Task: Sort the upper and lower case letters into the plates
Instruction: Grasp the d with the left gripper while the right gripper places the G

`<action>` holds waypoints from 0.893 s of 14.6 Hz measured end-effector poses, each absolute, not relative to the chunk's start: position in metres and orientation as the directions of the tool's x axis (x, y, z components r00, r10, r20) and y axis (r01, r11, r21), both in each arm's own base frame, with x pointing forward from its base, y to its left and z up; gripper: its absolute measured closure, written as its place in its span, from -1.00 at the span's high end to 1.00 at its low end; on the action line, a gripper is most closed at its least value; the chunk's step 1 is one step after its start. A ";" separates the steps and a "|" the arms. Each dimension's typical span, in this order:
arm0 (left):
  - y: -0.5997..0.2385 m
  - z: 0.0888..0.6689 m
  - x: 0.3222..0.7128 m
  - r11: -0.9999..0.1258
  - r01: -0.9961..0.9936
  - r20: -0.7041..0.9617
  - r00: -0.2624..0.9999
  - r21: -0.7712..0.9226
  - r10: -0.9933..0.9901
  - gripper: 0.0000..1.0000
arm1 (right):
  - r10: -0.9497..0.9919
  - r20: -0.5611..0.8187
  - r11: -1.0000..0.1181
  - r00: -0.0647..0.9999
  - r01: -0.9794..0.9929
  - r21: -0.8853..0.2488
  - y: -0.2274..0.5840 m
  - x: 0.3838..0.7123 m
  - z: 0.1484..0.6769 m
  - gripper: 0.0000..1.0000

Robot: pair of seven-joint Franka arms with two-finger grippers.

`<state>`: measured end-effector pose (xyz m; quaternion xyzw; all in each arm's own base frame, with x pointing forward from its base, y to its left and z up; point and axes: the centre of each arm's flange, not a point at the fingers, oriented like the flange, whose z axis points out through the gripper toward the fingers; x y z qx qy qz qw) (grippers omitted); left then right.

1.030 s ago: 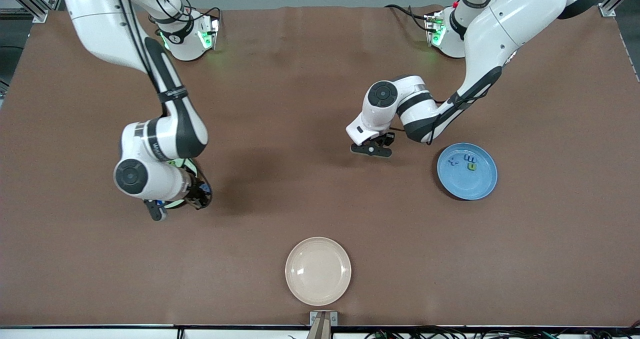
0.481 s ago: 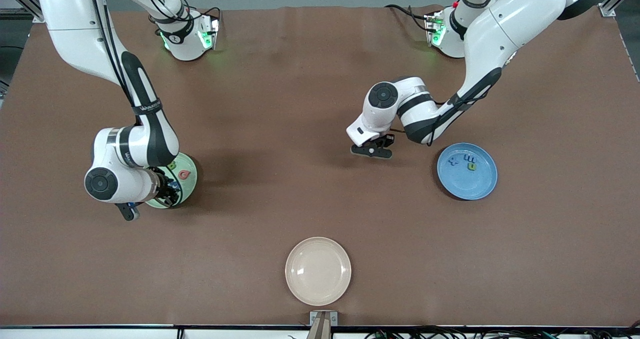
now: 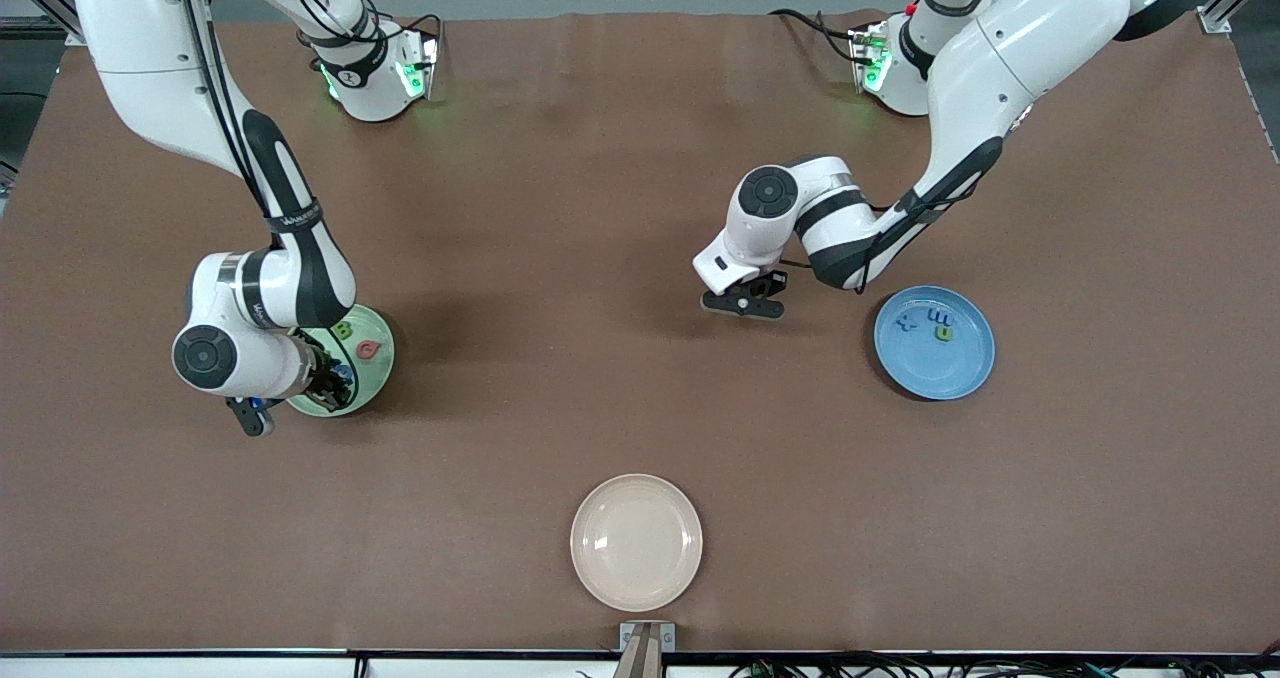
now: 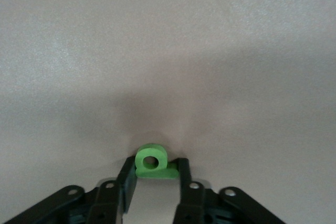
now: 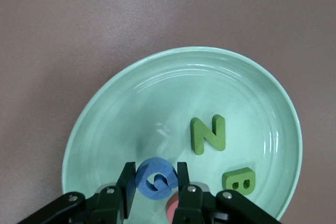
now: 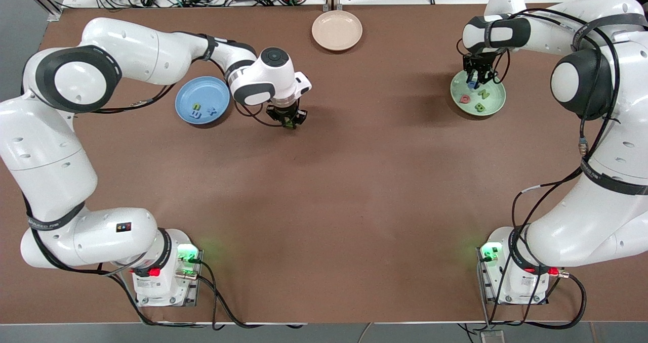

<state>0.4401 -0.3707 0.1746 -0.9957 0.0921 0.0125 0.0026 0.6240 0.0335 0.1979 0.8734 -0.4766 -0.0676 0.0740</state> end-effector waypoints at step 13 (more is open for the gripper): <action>-0.304 0.251 0.517 -0.996 -0.081 0.035 0.996 -0.030 -0.082 -0.28 | -0.702 -0.148 -0.710 0.696 -0.671 0.214 0.036 0.614 0.285 1.00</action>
